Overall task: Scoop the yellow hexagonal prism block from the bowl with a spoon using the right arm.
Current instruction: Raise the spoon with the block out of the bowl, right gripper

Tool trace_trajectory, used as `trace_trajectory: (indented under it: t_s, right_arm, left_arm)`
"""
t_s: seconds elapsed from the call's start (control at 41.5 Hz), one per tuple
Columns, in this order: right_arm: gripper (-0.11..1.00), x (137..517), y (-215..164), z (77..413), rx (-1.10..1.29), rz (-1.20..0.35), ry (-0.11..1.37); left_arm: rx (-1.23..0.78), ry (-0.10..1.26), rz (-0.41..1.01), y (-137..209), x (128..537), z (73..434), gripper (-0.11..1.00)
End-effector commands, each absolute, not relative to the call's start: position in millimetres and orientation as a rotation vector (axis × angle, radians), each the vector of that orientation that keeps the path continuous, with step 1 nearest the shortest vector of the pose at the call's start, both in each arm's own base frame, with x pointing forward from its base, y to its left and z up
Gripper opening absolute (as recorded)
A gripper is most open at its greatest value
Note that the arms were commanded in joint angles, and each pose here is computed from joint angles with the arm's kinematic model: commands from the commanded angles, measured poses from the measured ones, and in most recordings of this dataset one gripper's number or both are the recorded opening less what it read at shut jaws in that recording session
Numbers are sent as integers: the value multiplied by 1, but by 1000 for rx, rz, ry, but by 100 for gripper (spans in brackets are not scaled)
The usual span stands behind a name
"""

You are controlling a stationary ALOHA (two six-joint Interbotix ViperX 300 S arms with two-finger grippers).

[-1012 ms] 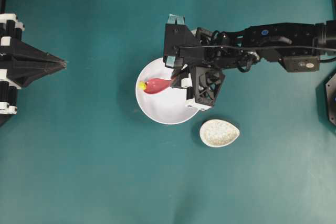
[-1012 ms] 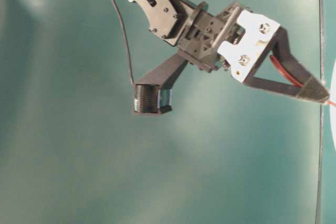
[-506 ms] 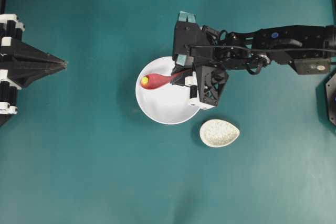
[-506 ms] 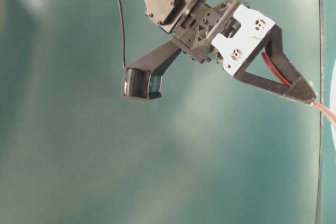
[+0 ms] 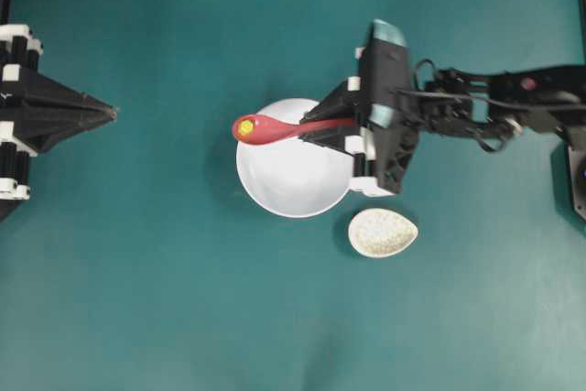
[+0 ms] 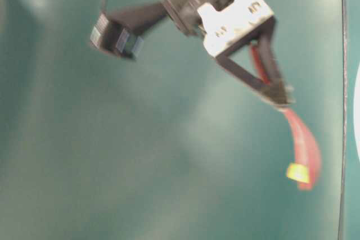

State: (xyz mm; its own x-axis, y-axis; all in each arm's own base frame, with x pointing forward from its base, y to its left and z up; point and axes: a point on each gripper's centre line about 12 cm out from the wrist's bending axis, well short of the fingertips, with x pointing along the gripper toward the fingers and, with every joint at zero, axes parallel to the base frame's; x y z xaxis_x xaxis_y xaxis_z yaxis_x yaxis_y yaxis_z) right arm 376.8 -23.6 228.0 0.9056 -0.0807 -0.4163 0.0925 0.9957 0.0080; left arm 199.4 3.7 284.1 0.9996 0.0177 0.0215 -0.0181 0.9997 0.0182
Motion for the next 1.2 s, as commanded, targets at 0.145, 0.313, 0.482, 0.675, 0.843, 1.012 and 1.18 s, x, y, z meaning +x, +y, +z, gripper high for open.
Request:
trace_trajectory:
  t_s: [0.145, 0.313, 0.482, 0.675, 0.843, 1.012, 1.18]
  right_arm:
    - [24, 351, -16, 266, -35, -84, 220]
    - [24, 335, -15, 281, -37, -83, 177]
    - [24, 319, -14, 291, -43, -72, 165]
    - [24, 309, -13, 295, -44, -71, 150]
    - [24, 308, -13, 295, -44, -71, 148]
    - [24, 308, -14, 295, -44, -72, 150]
    - [24, 308, -13, 293, -43, -67, 170]
  left_arm:
    - [22, -35, 19, 4, 202, 291, 0]
    - [22, -35, 20, 4, 202, 291, 0]
    - [22, -37, 20, 4, 202, 291, 0]
    - [22, -37, 20, 4, 202, 291, 0]
    - [22, -38, 19, 4, 202, 292, 0]
    - [22, -38, 20, 4, 202, 292, 0]
    - [22, -43, 19, 4, 202, 292, 0]
